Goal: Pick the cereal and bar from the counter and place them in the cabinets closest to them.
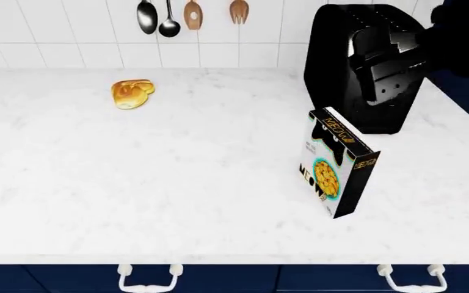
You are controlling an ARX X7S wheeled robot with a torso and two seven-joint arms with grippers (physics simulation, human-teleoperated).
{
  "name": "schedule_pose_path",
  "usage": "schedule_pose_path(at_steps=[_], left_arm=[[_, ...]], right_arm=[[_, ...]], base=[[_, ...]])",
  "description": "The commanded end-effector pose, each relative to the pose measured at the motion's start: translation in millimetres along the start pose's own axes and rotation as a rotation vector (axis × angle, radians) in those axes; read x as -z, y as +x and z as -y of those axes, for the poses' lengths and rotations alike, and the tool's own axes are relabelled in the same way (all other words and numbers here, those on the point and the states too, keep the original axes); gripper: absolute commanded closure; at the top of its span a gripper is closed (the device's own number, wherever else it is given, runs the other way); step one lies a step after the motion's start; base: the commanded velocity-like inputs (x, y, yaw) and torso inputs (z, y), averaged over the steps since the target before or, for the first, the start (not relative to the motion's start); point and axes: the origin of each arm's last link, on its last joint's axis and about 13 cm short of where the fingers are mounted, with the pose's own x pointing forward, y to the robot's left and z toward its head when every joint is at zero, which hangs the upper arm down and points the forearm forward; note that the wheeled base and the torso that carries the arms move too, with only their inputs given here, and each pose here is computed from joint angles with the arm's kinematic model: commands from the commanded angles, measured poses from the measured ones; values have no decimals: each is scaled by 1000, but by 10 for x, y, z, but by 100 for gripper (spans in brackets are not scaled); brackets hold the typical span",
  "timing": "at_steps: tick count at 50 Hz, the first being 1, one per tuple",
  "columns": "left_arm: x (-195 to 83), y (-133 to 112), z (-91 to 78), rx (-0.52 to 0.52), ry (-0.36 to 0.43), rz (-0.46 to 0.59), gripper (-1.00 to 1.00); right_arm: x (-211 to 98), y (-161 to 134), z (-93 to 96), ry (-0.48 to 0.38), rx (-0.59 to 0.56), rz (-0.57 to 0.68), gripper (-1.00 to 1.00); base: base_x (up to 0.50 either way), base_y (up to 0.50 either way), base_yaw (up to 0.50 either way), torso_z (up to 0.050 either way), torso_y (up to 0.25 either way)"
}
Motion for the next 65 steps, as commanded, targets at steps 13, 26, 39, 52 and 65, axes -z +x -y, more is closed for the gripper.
schedule_pose_path(at_steps=[13,26,39,52,65], left_arm=[[9,-4,5,5,-71,-17,-100],[11,-5,8,11,-100,-23,-100],[13,-6,10,24,-117,-26,-100],[13,-6,10,29,-118,-25,-100],[12,-6,9,29,-111,-22,-100]], right_arm=[[-124,-232,-75,19,-112,-22,-100],[-110,-280,-124,-44,-176,-22,-100],[-46,-213,-162,-119,-218,-22,-100],[0,-144,-175,-108,-238,-44,-100],[353,-116,-177,-7,-259,-112,-100]], base=[[462,-146,0,0,0],[308,-97,0,0,0],[38,0,0,0,0],[192,0,0,0,0],[77,0,0,0,0]])
